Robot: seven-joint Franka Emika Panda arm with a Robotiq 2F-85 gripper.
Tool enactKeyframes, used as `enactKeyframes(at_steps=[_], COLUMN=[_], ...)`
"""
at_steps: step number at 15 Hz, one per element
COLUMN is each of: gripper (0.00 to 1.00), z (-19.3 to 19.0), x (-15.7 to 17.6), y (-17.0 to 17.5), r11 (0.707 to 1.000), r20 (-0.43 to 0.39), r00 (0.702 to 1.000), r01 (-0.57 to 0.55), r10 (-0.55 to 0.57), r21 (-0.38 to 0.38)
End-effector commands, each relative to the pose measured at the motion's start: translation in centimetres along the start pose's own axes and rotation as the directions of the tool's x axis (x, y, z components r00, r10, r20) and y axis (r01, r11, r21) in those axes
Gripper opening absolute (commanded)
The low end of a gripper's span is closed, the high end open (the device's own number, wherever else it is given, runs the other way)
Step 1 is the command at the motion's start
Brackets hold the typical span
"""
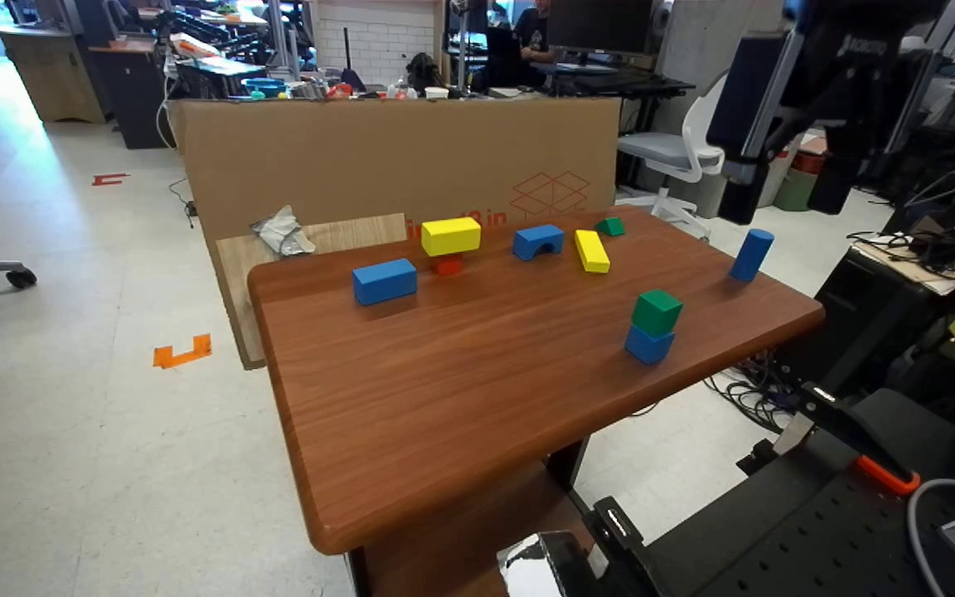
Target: Move the green block to the back blue block
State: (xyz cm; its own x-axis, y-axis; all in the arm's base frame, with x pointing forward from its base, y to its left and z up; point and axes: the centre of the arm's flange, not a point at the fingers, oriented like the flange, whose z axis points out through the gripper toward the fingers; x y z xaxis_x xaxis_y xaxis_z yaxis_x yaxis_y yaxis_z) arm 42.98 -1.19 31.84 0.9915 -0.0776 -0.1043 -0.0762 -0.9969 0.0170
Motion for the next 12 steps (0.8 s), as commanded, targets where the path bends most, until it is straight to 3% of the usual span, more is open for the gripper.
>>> enactKeyframes(at_steps=[1, 5, 12], gripper=[1.00, 1.00, 1.00], z=[1.8, 3.4, 6.0], x=[2.5, 3.7, 4.8], y=[0.2, -0.1, -1.1], r11=[0.997, 0.992, 0.990], r20=[-0.002, -0.015, -0.049], r00=[0.997, 0.995, 0.990], r01=[0.071, 0.101, 0.128], r10=[-0.071, -0.102, -0.130], r21=[-0.041, -0.075, -0.054])
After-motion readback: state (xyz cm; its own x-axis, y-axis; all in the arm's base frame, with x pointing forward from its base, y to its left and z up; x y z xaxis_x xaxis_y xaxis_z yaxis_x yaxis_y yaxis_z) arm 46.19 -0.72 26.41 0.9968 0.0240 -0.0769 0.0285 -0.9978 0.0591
